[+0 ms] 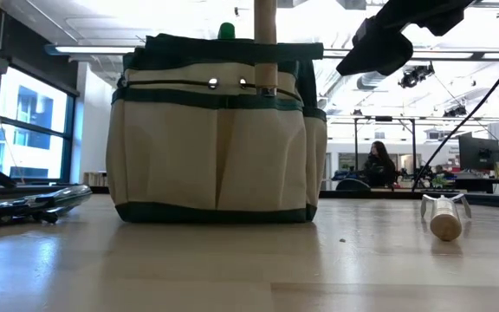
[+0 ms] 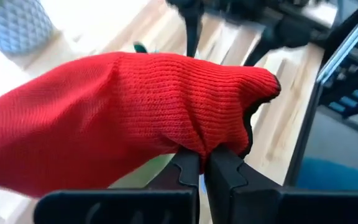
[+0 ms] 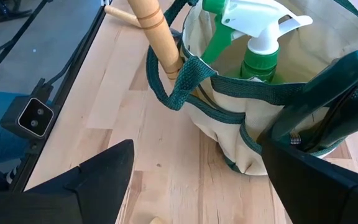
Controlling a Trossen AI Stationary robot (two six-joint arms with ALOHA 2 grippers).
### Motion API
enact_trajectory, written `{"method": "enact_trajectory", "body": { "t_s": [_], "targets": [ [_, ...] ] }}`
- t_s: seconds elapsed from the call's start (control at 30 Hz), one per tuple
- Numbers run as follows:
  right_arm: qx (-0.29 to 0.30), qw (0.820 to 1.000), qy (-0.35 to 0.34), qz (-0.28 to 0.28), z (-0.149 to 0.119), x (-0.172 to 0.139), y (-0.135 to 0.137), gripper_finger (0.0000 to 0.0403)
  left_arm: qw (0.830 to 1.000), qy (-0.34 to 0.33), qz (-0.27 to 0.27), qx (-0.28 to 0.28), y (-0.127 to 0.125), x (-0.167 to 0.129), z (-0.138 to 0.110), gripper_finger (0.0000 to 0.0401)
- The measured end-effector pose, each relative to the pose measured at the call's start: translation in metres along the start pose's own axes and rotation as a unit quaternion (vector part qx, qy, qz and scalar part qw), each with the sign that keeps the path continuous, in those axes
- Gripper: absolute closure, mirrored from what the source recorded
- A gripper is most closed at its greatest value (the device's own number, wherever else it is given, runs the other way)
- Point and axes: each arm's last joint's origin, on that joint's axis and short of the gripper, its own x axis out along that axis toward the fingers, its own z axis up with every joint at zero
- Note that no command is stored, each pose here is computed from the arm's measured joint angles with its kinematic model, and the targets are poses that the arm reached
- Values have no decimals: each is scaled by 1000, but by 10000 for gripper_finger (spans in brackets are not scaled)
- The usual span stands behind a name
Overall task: Pick & Place Garden tools in Gardening bag
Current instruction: Put the red gloves into the gardening bag
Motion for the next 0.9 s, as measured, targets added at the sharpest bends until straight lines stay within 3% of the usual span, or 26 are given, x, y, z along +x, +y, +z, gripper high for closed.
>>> {"method": "enact_trajectory", "body": {
  "t_s": [0.33,0.7,0.9],
  "targets": [
    [2,1000,12,7,-2,0,0,57,997,69,36,-10,11,39,-17,401],
    [-1,1000,18,5,-3,0,0,57,991,129,-10,-22,7,71,-43,401],
    [-5,1000,21,9,-5,-1,3,57,992,125,-8,-14,11,79,-41,401]
  ]
}}
